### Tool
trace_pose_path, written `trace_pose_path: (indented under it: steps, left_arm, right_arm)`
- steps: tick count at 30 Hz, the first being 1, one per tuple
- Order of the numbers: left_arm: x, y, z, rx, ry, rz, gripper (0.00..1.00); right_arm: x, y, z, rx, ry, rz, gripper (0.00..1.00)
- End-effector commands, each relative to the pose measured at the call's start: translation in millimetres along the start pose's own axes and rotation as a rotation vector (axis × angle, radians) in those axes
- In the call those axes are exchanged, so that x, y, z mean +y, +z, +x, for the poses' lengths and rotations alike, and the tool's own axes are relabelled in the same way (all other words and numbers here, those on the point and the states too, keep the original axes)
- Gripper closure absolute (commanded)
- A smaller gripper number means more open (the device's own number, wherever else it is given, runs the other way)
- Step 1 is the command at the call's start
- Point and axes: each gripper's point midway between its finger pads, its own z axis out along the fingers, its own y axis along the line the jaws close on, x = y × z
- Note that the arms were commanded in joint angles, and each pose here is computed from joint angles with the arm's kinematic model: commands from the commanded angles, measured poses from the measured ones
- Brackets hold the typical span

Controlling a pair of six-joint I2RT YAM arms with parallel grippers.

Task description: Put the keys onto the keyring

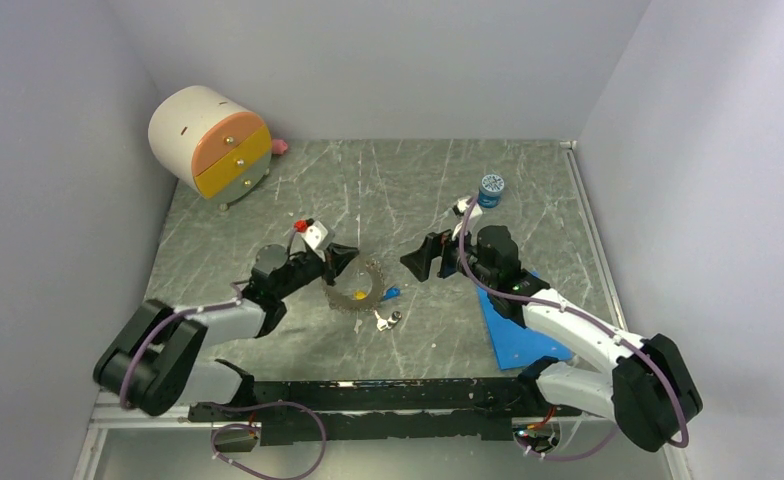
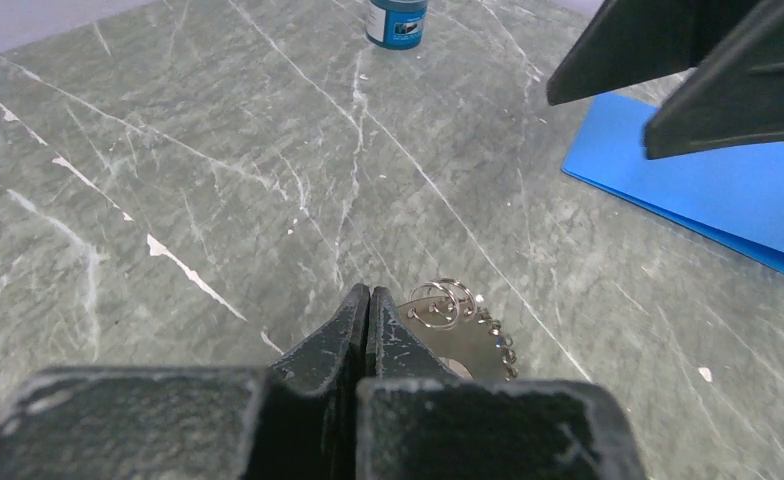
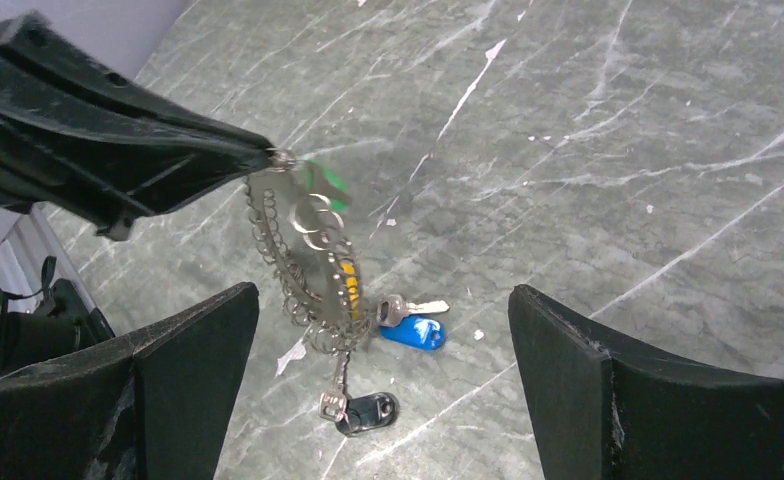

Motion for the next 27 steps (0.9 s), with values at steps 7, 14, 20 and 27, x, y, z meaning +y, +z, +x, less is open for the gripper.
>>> trace_pose_path:
  steps: [7,14,20,27]
  left_arm:
    - [20.6,-34.6,6.6,0.122,-0.008,-0.197,0.97]
    - [46.4,-23.7,17.8,0.182,-0.054,-0.316,0.88]
    - [54.9,-14.1,18.5,0.186,-0.049,-0.335,0.71]
    - [66.1,-29.6,-3.5,0.124,-0.051,-0.445,0.26]
  right_arm:
    - [3.0,16.8,3.5,0.037,0.058,-0.035,0.01]
    - [8.9,27.2,11.3,0.099,0.066,-0.084,0.01]
    - [8.8,28.3,17.9,0.133,0.056,-0.094,0.01]
    - [7.9,28.7,24.5,0.167,0.036,-0.101,0.01]
